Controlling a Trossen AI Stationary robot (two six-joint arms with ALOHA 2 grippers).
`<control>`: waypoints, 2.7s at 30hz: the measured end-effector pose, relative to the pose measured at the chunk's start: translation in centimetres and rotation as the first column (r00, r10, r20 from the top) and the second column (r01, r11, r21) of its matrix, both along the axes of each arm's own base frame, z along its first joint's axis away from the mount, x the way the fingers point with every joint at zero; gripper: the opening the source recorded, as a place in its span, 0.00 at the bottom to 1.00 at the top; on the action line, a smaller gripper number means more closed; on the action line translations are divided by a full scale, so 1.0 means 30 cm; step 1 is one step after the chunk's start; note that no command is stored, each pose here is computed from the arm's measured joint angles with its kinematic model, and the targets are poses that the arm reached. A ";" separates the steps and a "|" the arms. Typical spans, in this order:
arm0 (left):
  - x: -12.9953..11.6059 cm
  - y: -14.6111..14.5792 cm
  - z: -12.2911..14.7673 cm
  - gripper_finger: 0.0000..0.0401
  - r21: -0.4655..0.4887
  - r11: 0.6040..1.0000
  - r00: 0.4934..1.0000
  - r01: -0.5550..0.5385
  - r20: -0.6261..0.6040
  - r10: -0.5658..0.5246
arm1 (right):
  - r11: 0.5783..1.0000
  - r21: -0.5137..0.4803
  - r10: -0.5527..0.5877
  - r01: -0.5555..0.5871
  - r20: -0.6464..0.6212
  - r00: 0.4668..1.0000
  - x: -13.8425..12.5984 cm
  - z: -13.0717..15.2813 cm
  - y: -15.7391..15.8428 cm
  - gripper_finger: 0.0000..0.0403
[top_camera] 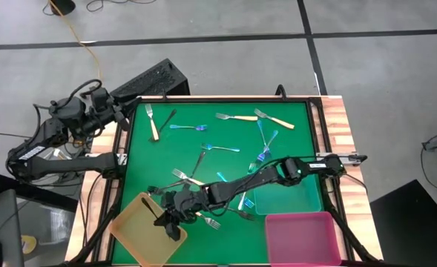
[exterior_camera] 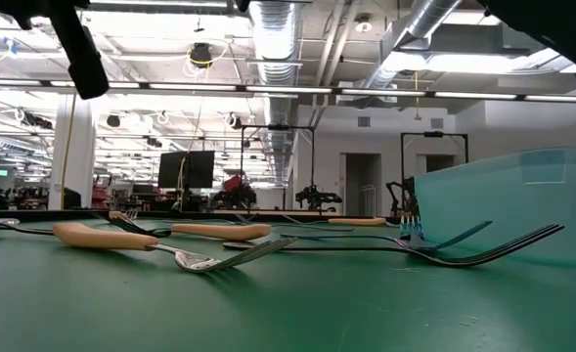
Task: Sort silverware by color (type)
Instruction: Put the black fork into the orange bin, then put the purple fork into the pink bin
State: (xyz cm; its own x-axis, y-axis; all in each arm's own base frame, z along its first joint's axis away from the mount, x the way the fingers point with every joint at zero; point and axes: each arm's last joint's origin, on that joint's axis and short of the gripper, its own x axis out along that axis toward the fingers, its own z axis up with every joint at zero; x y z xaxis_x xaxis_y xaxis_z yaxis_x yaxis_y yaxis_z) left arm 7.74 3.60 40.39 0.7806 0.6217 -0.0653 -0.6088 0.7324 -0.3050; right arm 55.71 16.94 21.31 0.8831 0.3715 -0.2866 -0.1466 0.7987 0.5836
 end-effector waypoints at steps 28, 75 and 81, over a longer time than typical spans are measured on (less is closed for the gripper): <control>-0.001 -0.001 -0.012 0.30 -0.013 1.000 0.999 0.000 -0.034 0.000 | 0.999 -0.002 0.053 -0.054 -0.202 0.978 0.012 -0.175 -0.009 0.07; -0.004 -0.002 -0.034 0.30 -0.010 1.000 0.993 0.004 -0.121 -0.005 | 0.995 -0.020 0.091 -0.093 -0.097 0.991 0.057 -0.094 -0.118 0.25; -0.005 -0.007 -0.053 0.30 -0.044 0.998 0.984 0.054 -0.170 -0.061 | 0.991 -0.036 0.128 -0.132 -0.100 0.987 0.025 0.066 -0.220 0.25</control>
